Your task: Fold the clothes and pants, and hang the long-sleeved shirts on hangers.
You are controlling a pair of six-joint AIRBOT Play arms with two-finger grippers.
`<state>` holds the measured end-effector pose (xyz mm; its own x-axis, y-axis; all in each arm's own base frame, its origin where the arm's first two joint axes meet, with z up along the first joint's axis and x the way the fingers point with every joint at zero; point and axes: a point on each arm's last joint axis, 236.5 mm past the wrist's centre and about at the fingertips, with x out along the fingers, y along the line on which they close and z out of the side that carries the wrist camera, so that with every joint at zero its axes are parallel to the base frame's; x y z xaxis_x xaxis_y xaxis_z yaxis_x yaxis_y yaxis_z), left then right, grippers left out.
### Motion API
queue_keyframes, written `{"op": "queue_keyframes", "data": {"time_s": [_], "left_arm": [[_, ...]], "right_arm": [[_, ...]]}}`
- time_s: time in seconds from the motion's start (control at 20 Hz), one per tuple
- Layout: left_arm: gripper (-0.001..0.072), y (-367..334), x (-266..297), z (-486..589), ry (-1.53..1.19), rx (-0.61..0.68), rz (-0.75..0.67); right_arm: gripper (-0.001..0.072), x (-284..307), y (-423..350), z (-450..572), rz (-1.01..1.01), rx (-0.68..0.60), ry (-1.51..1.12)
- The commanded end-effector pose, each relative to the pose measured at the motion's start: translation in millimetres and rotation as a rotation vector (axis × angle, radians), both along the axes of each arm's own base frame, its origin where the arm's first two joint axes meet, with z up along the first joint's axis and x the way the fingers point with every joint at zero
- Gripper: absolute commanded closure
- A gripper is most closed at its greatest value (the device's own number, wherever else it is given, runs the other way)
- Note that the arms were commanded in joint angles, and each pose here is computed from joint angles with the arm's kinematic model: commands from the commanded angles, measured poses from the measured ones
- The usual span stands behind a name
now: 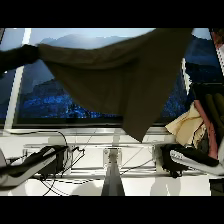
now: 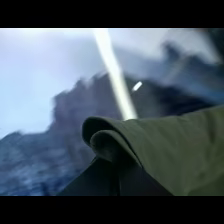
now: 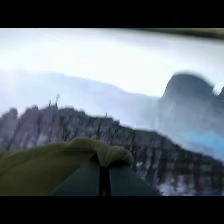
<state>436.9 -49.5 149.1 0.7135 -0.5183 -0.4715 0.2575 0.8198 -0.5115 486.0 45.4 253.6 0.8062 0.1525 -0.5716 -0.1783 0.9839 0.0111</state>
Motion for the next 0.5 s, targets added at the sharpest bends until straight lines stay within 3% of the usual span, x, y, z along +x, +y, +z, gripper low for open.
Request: {"op": "queue_keyframes", "data": {"time_s": [0.0, 0.15, 0.3, 0.35, 0.4, 0.45], "left_arm": [[0.069, -3.9, 66.0, -86.7, 0.055, 0.039, 0.17], [0.0689, 11.9, 99.3, -131.9, 0.109, -0.083, 0.353], [0.0688, 27.6, 109.7, -149.4, 0.12, -0.098, 0.438], [0.0631, 30.8, 110.8, -150.0, 0.116, -0.093, 0.449], [0.042, 32.7, 110.6, -150.2, 0.11, -0.076, 0.443], [0.0131, 34.9, 110.5, -150.0, 0.101, -0.057, 0.433]], "right_arm": [[0.0697, 62.0, 2.9, -131.8, -0.014, 0.015, 0.192], [0.0696, 100.9, 0.2, -180.6, -0.113, 0.109, 0.186], [0.0697, 133.5, -4.4, -171.9, -0.197, 0.209, 0.053], [0.0654, 138.7, -5.5, -164.2, -0.199, 0.214, 0.014], [0.0426, 140.0, -5.9, -160.9, -0.199, 0.216, 0.001], [0.0133, 139.1, -6.7, -161.4, -0.199, 0.21, 0.005]]}}
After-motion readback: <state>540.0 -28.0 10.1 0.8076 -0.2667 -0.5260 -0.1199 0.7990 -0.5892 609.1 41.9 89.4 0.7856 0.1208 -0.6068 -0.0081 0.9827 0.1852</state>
